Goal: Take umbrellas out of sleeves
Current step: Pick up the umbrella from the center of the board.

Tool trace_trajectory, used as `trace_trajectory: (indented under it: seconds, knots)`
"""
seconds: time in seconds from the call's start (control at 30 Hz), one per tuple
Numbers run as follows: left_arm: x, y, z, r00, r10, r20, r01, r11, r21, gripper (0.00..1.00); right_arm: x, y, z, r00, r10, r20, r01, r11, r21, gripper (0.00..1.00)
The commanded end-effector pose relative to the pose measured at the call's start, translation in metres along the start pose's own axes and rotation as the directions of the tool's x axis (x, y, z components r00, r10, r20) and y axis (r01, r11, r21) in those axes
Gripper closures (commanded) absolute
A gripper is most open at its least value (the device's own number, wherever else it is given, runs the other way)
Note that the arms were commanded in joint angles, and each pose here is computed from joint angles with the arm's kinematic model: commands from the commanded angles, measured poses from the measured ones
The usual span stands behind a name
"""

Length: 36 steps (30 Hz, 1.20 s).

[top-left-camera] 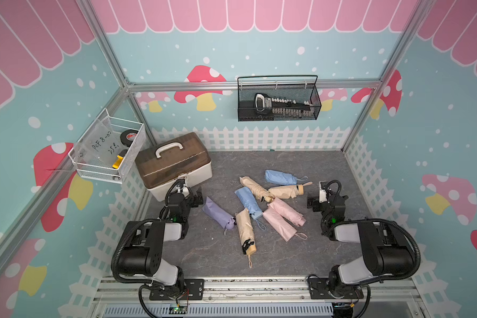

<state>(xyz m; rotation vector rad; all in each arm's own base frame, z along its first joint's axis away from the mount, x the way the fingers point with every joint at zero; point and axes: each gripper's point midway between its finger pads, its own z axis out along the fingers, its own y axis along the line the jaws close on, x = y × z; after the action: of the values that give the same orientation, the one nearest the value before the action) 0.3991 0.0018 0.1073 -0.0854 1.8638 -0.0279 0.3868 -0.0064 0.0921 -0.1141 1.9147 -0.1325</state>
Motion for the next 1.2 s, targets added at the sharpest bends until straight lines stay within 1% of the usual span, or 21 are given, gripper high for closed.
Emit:
trace_trajectory:
  seconds: [0.0, 0.93, 1.0, 1.03, 1.07, 1.13, 1.17]
  knots:
    - [-0.01, -0.002, -0.003, 0.996, 0.067, 0.064, -0.062, 0.995, -0.074, 0.01, -0.007, -0.004, 0.004, 1.0, 0.003, 0.016, -0.004, 1.0, 0.014, 0.01]
    - [-0.009, -0.002, -0.002, 0.997, 0.062, 0.055, -0.058, 0.996, -0.071, 0.01, -0.007, -0.004, 0.004, 1.0, 0.004, 0.015, -0.004, 1.0, 0.014, 0.01]
    - [-0.01, 0.003, 0.001, 0.998, 0.044, 0.045, -0.041, 0.996, -0.077, 0.01, -0.007, -0.004, 0.003, 1.0, 0.004, 0.011, -0.004, 1.0, 0.013, 0.01]
    - [-0.009, 0.011, 0.006, 1.0, 0.011, 0.015, -0.01, 0.996, -0.094, 0.01, -0.008, -0.005, 0.003, 1.0, 0.002, 0.016, -0.002, 1.0, 0.018, 0.01]
    - [-0.009, 0.013, 0.004, 1.0, 0.006, 0.021, -0.004, 0.995, -0.095, 0.01, -0.012, -0.008, 0.002, 1.0, 0.009, 0.021, -0.01, 0.999, 0.038, 0.01]
    - [-0.019, 0.011, -0.006, 0.997, 0.042, 0.062, -0.031, 0.987, -0.156, 0.01, -0.03, -0.011, -0.002, 1.0, -0.001, -0.025, 0.002, 0.999, 0.05, 0.01]
    - [-0.026, 0.003, -0.011, 0.996, 0.069, 0.065, -0.059, 0.988, -0.144, 0.01, -0.041, -0.013, -0.003, 0.998, 0.012, -0.061, -0.009, 0.998, 0.055, 0.01]
